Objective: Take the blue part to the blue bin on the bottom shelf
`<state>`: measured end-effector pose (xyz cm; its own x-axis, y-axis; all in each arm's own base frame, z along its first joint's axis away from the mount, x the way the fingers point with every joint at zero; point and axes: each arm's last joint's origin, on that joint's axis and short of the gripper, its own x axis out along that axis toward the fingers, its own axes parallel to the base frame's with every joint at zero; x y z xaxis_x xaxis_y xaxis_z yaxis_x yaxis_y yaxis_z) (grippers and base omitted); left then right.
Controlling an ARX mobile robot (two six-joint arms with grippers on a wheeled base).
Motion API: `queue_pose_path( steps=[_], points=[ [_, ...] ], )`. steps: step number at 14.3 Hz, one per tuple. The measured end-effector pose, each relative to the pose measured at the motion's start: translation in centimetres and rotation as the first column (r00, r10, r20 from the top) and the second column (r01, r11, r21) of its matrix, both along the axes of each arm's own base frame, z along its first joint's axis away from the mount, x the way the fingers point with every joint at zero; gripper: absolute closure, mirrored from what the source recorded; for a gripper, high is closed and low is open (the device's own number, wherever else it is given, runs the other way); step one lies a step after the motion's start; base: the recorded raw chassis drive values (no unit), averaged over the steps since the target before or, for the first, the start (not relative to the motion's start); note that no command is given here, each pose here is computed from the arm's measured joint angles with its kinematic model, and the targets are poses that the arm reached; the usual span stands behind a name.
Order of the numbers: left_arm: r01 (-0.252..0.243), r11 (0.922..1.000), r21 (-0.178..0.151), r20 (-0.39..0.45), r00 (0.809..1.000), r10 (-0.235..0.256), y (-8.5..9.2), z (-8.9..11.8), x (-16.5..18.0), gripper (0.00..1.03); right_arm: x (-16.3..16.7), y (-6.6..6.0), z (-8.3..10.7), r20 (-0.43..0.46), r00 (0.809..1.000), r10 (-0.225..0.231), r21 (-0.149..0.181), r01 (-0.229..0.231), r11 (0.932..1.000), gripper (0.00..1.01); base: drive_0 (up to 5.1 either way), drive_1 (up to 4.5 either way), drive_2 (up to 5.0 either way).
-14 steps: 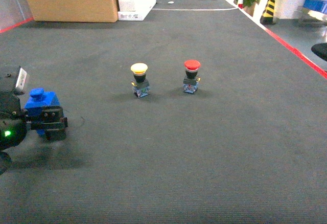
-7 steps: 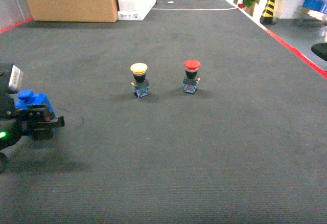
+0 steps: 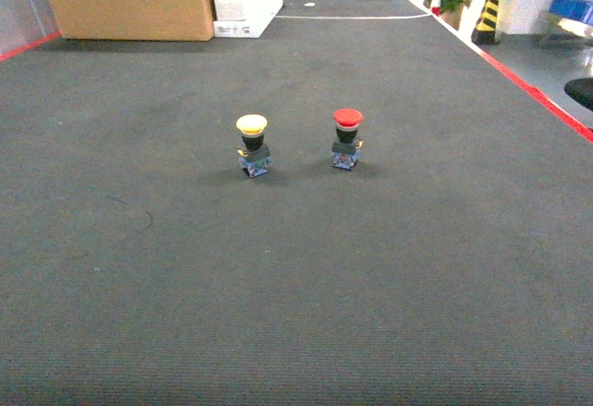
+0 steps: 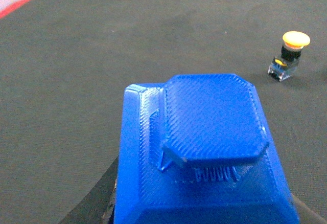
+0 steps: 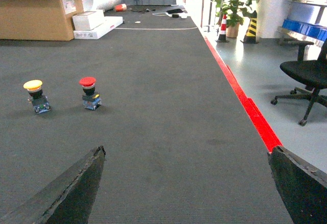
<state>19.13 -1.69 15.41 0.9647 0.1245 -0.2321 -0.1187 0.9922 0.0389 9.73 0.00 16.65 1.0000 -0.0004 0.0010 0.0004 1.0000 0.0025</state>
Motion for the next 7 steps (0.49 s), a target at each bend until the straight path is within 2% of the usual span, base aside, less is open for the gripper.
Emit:
queue_pose_path(
  steps=[3,5,6,7],
  points=[
    [-0.073,0.9973,-0.006,0.129,0.989,0.073,-0.1,3.6,-5.0,0.59,0.0,0.0,0.0,0.0,1.0,0.0,0.0,0.0,1.0,0.03,0.0,0.0,0.0],
    [-0.068,0.9977,-0.008,0.166,0.984,0.068,-0.3,4.4,-8.2,0.59,0.0,0.0,0.0,0.0,1.0,0.0,0.0,0.0,1.0,0.03,0.0,0.0,0.0],
    [-0.05,0.9983,-0.028,0.193,0.98,0.055,-0.3,4.8,-9.3,0.59,0.0,0.0,0.0,0.0,1.0,0.0,0.0,0.0,1.0,0.03,0.0,0.0,0.0],
    [-0.057,0.9972,-0.048,0.211,0.975,0.066,-0.3,5.4,-9.4,0.59,0.0,0.0,0.0,0.001,1.0,0.0,0.0,0.0,1.0,0.03,0.0,0.0,0.0]
  ],
)
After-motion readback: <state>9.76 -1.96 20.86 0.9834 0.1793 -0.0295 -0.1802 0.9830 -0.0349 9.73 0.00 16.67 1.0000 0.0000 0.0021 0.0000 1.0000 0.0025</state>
